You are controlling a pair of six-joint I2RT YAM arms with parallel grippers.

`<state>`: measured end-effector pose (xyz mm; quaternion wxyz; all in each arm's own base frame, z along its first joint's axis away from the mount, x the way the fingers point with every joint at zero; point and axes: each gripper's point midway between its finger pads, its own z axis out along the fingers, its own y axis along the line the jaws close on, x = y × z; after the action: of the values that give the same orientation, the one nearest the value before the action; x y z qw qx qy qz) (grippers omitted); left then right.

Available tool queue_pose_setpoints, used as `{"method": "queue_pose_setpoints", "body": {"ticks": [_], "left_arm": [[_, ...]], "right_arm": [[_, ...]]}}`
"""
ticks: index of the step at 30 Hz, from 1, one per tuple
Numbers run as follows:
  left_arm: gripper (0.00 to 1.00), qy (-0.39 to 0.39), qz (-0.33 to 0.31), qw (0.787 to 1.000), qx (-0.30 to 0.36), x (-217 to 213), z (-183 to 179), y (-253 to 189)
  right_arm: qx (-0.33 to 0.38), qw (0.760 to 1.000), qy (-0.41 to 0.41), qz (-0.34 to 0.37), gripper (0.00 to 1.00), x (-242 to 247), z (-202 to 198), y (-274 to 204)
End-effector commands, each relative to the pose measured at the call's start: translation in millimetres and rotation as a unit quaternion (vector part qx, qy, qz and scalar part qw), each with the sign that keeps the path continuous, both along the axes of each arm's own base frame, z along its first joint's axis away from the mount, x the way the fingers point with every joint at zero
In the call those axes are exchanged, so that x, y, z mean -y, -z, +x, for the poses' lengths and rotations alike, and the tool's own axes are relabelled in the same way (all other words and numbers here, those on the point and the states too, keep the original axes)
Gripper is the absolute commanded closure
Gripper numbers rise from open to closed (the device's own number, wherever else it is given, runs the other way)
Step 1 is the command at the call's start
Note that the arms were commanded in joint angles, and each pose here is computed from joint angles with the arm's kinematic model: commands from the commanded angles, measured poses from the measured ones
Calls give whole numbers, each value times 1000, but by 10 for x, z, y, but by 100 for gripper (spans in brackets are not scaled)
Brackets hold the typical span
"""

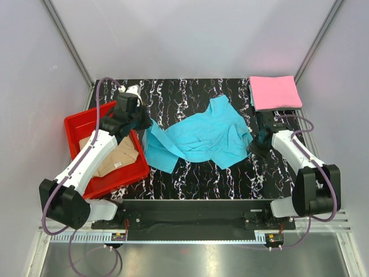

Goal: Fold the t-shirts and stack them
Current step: Flatten the tshirt out

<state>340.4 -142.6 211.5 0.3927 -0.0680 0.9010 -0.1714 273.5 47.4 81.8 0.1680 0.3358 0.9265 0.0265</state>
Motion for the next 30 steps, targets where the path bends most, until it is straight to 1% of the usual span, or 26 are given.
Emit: {"method": "queue_pose_setpoints", "body": {"ticks": [1,4,8,13,18,21,26,30], "left_arm": [[100,17,-27,999,41,79,37,-237],[100,17,-28,999,41,80,32,-240],[100,16,-28,999,40,72,15,-222],[100,14,-27,999,37,70,22,-188],[100,18,-29,999,36,92,37,-193],[100,19,-30,999,35,101,36,-184],[100,17,-28,999,35,86,36,-175],[100,17,-28,999,34,93,38,-172]], "right_arm": [[29,999,2,39,59,-139,32,93],[32,999,8,43,59,-142,45,247],[30,999,9,13,57,-46,97,353],[53,998,18,-11,56,44,196,317],[63,997,29,-32,55,124,267,412],[72,996,30,-32,55,123,318,470],[43,998,41,-32,56,122,251,653],[37,997,53,-37,60,154,195,731]]}}
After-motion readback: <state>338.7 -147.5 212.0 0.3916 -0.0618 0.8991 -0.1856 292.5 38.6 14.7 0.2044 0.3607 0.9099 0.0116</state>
